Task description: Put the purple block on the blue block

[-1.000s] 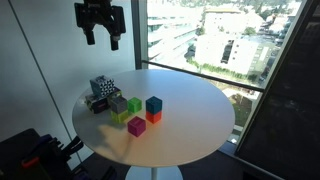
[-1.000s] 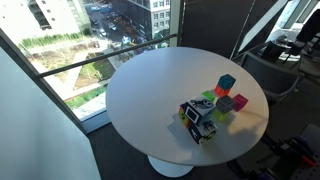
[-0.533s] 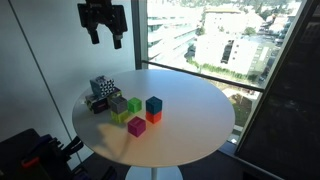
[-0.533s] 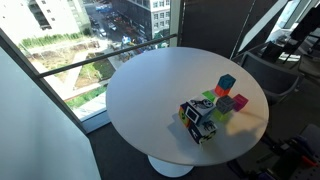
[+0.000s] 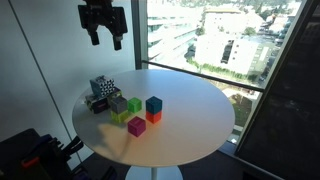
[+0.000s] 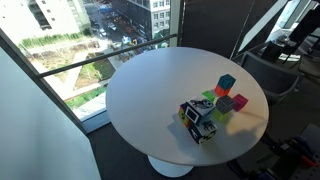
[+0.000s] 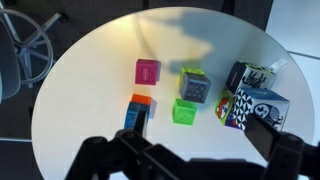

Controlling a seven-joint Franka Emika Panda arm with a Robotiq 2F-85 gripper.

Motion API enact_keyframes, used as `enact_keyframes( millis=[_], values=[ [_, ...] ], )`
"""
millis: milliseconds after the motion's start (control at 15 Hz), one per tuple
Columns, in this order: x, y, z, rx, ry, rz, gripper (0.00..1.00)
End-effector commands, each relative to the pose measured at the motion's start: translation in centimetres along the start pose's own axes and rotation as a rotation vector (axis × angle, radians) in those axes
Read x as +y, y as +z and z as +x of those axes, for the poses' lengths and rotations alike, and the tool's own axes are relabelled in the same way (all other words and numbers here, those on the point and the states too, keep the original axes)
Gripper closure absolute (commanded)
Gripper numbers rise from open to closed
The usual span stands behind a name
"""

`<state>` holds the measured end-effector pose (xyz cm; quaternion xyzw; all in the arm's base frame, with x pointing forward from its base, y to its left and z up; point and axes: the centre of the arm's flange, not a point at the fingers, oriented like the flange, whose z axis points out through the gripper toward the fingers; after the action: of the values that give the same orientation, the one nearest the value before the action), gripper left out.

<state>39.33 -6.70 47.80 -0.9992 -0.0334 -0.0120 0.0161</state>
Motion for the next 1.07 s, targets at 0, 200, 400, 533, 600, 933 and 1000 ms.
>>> enact_keyframes(
  millis=[0,200,400,533,600,933,1000],
  values=[
    [-0.3,1.2,0.6,0.0,0.017,-0.001,0.0],
    [-0.6,2.7,1.1,-0.009,0.025,-0.008,0.0],
    [-1.4,4.6,1.6,-0.022,0.044,-0.024,0.0],
    [-2.1,5.9,1.9,-0.024,0.06,-0.036,0.0],
    [-2.5,6.6,2.0,-0.026,0.07,-0.04,0.0],
    [-4.0,9.5,2.8,-0.011,0.12,-0.057,0.0],
    [-4.1,10.1,2.9,-0.009,0.122,-0.055,0.0]
  ],
)
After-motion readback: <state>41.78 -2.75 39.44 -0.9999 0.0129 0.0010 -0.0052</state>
